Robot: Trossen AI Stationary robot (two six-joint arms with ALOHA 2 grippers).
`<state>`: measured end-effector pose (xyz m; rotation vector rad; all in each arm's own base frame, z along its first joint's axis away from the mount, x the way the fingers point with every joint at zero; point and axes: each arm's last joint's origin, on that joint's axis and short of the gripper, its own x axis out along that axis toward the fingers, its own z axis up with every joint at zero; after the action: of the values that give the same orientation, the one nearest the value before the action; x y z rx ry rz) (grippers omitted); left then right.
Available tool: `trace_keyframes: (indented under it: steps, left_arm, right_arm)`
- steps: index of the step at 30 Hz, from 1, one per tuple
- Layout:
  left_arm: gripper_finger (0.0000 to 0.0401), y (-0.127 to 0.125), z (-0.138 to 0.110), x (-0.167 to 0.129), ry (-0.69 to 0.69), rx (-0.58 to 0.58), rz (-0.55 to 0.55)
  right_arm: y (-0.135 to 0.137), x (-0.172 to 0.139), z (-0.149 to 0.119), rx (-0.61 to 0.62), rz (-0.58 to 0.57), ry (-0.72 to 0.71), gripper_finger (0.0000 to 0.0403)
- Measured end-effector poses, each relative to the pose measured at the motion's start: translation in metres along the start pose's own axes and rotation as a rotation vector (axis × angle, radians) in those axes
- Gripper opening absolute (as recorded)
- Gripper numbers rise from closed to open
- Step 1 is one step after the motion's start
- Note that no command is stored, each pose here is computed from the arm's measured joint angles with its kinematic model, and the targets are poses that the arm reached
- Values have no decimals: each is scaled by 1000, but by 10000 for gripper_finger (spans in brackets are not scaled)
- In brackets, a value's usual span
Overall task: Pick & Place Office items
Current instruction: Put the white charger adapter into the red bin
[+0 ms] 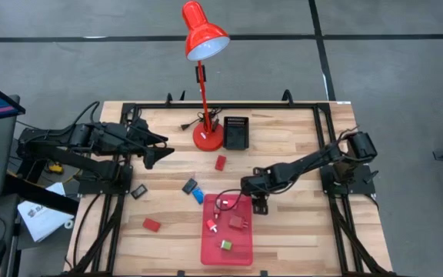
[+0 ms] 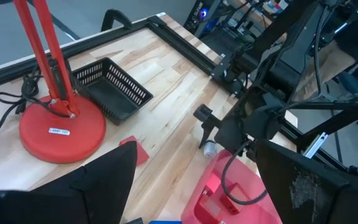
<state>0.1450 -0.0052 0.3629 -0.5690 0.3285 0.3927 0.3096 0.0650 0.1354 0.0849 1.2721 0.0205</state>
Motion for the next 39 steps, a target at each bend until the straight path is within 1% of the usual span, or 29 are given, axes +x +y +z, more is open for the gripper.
trace_keyframes:
  steps: [4,10,11,13,17,21,23,25,27,29,33,36,39]
  left_arm:
    - [320,0,0,1,3,2,2]
    - [320,0,0,1,3,3,3]
    - [320,0,0,1,3,3,3]
    - [320,0,0,1,4,4,3]
    - [320,0,0,1,4,3,3]
    - [320,0,0,1,3,3,2]
    - [320,0,0,1,4,4,2]
    - [320,0,0,1,3,4,2]
    - [320,0,0,1,3,5,2]
    - [320,0,0,1,3,9,2]
    - [320,0,0,1,3,17,2]
    - [320,0,0,1,2,25,4]
    - [320,0,0,1,1,28,5]
  right_arm:
    - [-1,2,-1,11,-8,13,202]
    - [-8,1,-1,35,-31,30,125]
    - [-11,0,-1,46,-33,32,120]
    - [-18,-3,-4,71,-47,65,121]
    - [-32,-9,-6,114,-79,87,123]
    - [-48,-30,-5,169,-129,50,143]
    - [-55,-43,-5,202,-138,20,141]
    - [-60,-60,-5,248,-130,-32,130]
    - [-63,-78,-4,298,-91,-106,121]
    - [-63,-96,-4,346,-38,-181,121]
    - [-57,-127,-3,426,93,-335,122]
    - [-44,-138,-2,451,188,-392,135]
    - [-24,-141,2,452,267,-434,139]
